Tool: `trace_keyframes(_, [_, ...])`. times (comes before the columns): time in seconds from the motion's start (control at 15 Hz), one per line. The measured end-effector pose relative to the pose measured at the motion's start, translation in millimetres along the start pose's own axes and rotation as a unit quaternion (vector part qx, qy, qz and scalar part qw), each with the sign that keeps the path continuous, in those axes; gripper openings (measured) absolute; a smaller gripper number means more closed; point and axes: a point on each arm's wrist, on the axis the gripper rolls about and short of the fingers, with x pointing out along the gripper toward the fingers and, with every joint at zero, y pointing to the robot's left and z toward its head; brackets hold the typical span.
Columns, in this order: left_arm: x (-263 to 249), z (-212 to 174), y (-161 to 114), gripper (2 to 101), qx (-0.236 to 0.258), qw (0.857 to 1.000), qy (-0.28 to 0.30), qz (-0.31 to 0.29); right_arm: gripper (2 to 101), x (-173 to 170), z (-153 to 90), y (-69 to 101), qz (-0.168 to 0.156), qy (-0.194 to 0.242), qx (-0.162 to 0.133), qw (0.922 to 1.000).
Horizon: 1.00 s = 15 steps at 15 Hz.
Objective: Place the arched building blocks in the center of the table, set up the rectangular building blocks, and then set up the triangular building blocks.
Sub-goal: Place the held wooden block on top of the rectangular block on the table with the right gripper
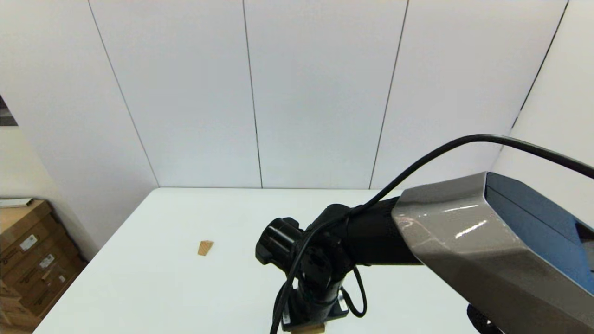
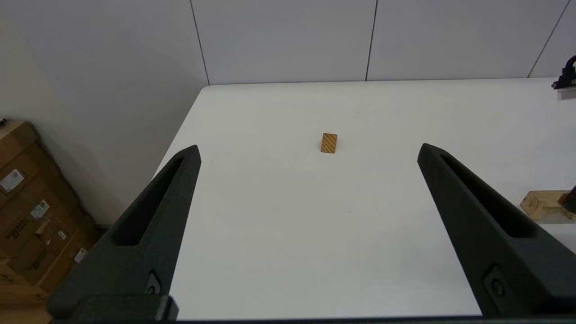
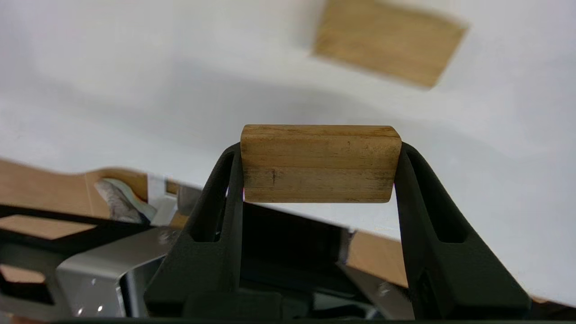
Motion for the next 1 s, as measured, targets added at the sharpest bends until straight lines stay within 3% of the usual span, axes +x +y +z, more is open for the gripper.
trace_keyframes(0.33, [0.0,0.0,0.0,97.7,0.002,1.000,0.000,0.000,54.4,11.3,12.9,-13.4,-0.005,0.006,0.017,0.9998])
trace_keyframes(1.0, [0.0,0.0,0.0,97.8,0.002,1.000,0.000,0.000,54.4,27.2,25.4,-13.6,-0.010,0.004,0.024,0.9996])
